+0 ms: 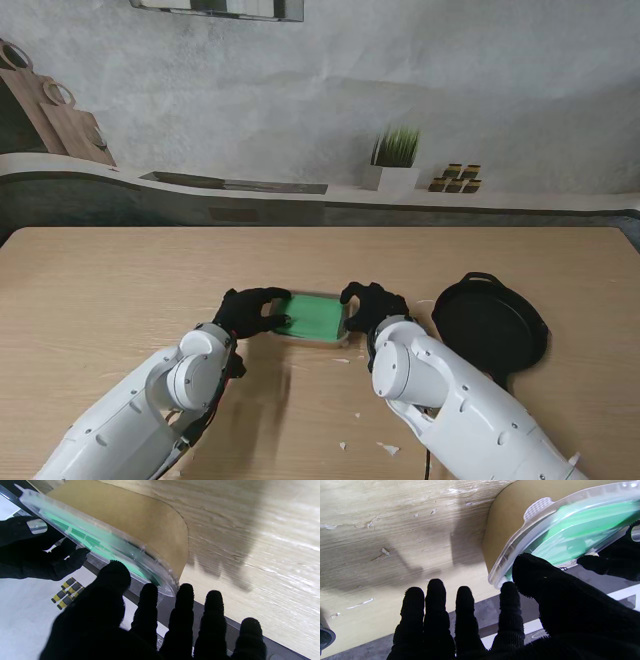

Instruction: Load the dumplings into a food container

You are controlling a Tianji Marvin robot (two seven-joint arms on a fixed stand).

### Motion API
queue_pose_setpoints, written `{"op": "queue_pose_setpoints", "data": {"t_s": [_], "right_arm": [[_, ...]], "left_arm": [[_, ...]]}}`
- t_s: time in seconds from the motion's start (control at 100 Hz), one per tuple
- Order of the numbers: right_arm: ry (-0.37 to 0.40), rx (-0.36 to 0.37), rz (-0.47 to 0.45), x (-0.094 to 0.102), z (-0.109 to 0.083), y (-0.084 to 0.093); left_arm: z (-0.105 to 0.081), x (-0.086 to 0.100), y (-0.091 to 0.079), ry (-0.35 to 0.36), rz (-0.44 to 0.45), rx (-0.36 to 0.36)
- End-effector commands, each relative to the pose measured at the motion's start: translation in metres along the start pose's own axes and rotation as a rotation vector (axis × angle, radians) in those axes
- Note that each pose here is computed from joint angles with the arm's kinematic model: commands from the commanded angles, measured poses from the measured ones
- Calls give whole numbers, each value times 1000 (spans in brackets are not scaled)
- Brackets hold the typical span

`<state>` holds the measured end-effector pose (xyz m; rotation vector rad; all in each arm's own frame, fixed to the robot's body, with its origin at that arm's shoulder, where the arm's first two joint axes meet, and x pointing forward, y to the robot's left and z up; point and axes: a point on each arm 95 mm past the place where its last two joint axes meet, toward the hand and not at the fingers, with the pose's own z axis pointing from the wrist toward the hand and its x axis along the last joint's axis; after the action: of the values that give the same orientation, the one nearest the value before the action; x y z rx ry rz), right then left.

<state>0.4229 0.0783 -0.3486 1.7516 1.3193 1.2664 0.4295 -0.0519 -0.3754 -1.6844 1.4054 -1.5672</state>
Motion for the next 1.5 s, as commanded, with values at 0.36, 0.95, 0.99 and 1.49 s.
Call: {"op": "queue_pose_setpoints", "data": {"t_s": [0.36,0.95,0.99,1.49], "right_arm": [[0,28,-55,-1,2,-14],[41,23,-83,-2,4,-19],[36,26,-88,-2,4,-20],[53,-14,-80,-1,5,-21]], "left_arm": [[1,-5,13,-1,58,-12],[-2,-9,16,-4,67,25],[-3,-10,15,-5,69,27],[-9,-21,6,7,71,95]]}}
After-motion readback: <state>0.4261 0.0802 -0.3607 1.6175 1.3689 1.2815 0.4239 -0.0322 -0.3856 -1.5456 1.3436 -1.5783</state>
